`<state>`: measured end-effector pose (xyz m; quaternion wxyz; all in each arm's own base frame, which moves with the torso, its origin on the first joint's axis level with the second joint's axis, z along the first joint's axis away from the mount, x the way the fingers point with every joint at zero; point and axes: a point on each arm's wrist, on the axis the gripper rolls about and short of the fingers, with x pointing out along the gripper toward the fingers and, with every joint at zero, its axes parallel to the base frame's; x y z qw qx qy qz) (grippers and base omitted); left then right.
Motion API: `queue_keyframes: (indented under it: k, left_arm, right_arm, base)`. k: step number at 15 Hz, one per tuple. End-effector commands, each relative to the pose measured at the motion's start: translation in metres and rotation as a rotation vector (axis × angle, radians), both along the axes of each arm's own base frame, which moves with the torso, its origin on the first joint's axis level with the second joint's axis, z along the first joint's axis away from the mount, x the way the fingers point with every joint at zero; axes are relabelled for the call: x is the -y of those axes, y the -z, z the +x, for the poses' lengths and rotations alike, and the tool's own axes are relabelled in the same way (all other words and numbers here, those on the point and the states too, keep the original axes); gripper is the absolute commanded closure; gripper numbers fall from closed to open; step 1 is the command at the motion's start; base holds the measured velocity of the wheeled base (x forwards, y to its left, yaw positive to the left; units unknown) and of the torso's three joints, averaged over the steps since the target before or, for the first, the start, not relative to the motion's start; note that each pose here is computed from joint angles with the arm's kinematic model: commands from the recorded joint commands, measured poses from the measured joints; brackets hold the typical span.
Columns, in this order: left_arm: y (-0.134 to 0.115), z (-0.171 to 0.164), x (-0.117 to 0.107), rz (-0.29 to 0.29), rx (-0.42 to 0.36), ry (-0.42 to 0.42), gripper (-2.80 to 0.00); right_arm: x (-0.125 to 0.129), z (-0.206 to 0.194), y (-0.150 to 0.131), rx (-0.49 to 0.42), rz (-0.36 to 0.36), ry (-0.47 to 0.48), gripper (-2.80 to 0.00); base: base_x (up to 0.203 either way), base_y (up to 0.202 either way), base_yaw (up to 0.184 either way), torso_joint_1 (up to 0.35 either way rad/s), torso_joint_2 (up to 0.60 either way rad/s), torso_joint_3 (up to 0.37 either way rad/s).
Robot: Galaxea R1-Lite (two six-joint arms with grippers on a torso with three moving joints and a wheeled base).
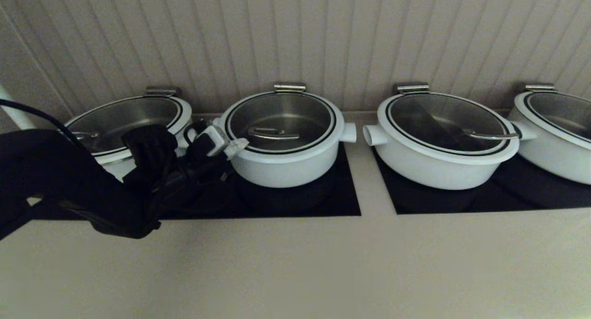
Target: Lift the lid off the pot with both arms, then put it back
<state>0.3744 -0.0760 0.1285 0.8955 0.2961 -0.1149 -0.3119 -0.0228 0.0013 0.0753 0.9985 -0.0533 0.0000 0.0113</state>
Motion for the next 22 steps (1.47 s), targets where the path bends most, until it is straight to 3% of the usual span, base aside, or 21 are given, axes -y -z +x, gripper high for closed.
queue_keyframes:
  k: [1,10,16,19,22]
  left_arm:
    - [-0.012,-0.012,-0.002,-0.002,0.031,0.005,0.00]
    - [-0.037,-0.070,-0.012,-0.002,0.041,0.005,0.00]
    - [-0.066,-0.134,-0.023,-0.021,0.111,-0.011,0.00]
    - [-0.074,-0.165,-0.029,-0.029,0.152,-0.036,0.00]
    - [-0.066,-0.198,-0.037,-0.038,0.143,-0.136,0.00]
  right_arm:
    - [0.000,0.000,0.000,0.000,-0.001,0.000,0.00]
    - [0.000,0.000,0.000,0.000,-0.001,0.000,0.00]
    - [0.000,0.000,0.000,0.000,-0.001,0.000,0.00]
    - [0.000,0.000,0.000,0.000,-0.001,0.000,0.00]
    - [0.000,0.000,0.000,0.000,-0.001,0.000,0.00]
  base:
    - [0.000,0.000,0.000,0.000,0.00,0.000]
    - [0.000,0.000,0.000,0.000,0.00,0.000]
    - [0.000,0.000,0.000,0.000,0.00,0.000]
    - [0.000,0.000,0.000,0.000,0.00,0.000]
    - [0.000,0.000,0.000,0.000,0.00,0.000]
